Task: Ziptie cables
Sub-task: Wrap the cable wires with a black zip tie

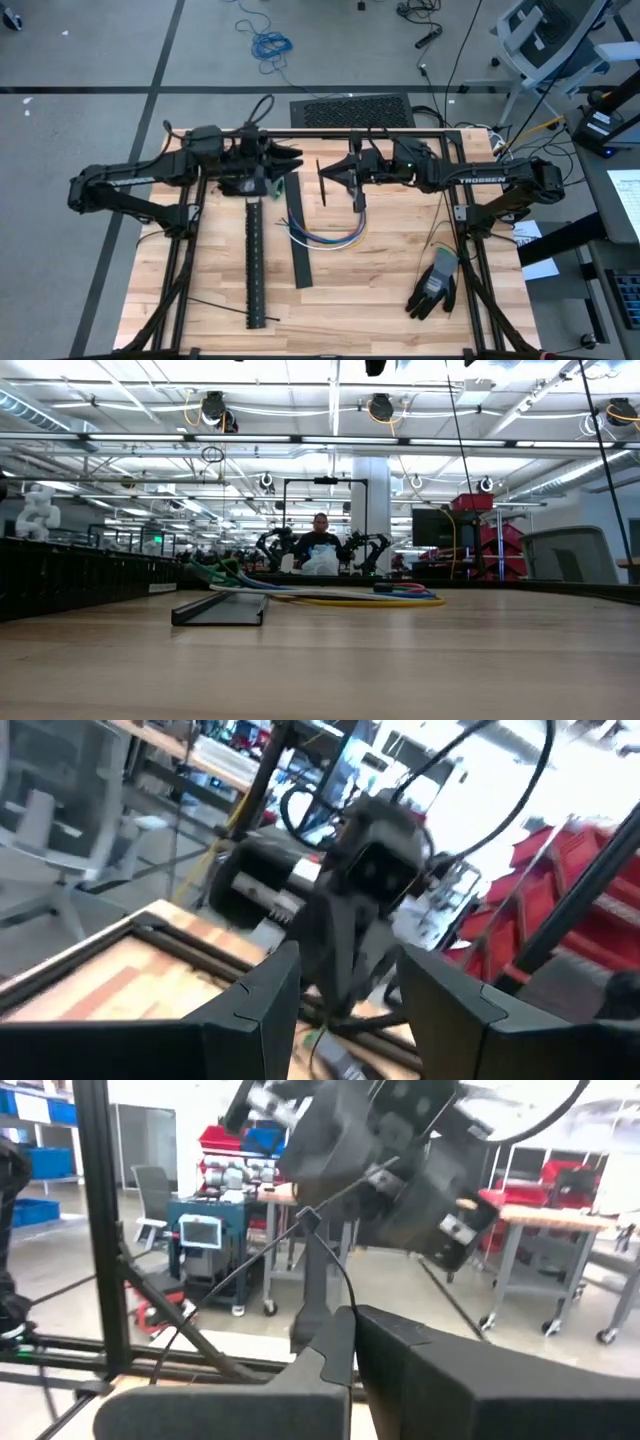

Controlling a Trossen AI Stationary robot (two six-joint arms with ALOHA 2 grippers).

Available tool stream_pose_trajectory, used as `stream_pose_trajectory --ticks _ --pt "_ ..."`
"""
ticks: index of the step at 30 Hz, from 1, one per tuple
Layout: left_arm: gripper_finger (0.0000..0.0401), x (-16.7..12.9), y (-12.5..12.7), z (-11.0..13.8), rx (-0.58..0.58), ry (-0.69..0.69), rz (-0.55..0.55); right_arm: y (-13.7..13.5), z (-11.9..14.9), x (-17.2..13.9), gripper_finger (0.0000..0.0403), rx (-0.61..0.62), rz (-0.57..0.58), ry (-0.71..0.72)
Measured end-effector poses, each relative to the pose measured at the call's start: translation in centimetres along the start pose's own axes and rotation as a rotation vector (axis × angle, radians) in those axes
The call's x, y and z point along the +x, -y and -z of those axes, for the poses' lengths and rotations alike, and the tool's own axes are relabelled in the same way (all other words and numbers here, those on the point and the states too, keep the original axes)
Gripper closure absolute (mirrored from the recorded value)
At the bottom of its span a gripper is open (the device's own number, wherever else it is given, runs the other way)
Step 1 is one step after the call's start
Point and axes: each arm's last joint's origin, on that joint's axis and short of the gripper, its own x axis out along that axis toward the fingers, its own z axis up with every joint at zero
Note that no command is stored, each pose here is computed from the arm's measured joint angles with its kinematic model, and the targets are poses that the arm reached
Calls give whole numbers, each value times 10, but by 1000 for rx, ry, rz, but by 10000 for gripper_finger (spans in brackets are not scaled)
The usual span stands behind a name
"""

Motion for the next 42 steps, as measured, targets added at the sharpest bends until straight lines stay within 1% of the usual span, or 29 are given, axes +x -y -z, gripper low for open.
stream_pose_trajectory --ticks 2,7,11,16,18,21,34,36,38,40,42 --pt "236 7 0 1 -32 11 31 -1 0 0 403 14 -3 -5" --pt "236 27 -3 11 -106 -21 105 0 0 0 403 22 1 0" --pt "236 35 -3 13 -108 -6 124 0 1 0 403 23 0 -15" --pt "236 35 -2 9 -102 39 141 0 2 0 403 22 0 -24" --pt "236 35 -2 8 -123 46 146 2 3 0 403 20 9 -28" --pt "236 35 -1 8 -150 42 149 5 3 -1 403 19 23 -27" --pt "239 35 -2 9 -151 32 149 11 3 -2 403 18 41 -27" --pt "248 35 -2 9 -127 37 143 11 3 -2 403 20 41 -26" --pt "267 35 -2 9 -113 40 139 11 3 -2 403 20 41 -25" --pt "298 35 -2 9 -93 41 138 11 3 -2 403 19 41 -21" --pt "340 35 -2 9 -70 41 136 11 2 -2 403 18 41 -17"
